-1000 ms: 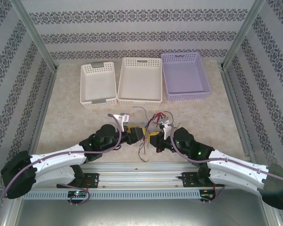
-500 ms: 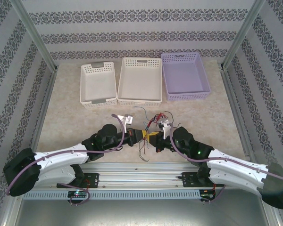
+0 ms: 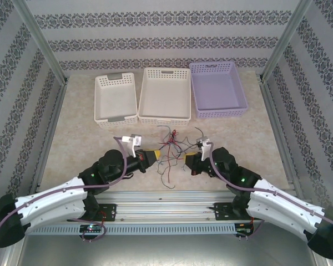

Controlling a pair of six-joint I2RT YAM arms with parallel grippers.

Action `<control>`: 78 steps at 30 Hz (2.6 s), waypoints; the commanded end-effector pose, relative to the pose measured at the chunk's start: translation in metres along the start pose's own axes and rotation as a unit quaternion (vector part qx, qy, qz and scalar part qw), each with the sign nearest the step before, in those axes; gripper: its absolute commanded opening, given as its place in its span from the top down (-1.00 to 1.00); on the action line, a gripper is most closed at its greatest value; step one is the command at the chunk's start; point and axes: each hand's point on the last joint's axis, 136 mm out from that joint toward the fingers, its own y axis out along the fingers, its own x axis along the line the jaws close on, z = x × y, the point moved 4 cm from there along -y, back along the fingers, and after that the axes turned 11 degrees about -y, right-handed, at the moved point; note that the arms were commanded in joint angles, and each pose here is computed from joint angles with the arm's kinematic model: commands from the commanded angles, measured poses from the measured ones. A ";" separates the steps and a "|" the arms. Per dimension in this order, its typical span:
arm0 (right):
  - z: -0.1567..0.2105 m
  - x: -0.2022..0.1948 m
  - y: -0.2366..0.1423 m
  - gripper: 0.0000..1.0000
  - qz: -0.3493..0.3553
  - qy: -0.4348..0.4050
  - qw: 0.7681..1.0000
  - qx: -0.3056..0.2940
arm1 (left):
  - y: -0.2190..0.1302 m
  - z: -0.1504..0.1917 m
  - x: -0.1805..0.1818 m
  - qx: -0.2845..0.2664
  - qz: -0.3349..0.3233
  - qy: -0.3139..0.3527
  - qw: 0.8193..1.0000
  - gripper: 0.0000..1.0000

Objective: Untangle the cables

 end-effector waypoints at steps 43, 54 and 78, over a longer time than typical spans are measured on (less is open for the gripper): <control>0.044 -0.158 -0.075 1.00 0.323 0.289 0.900 0.035 | -0.193 -0.127 -0.038 -0.178 -0.310 0.159 0.920 1.00; 0.053 -0.167 -0.073 1.00 0.345 0.299 0.888 0.046 | -0.241 -0.150 -0.065 -0.221 -0.352 0.213 0.884 1.00; -0.038 -0.090 -0.047 -0.36 0.164 0.114 0.980 -0.014 | -0.108 -0.113 -0.030 -0.090 -0.240 0.118 0.960 1.00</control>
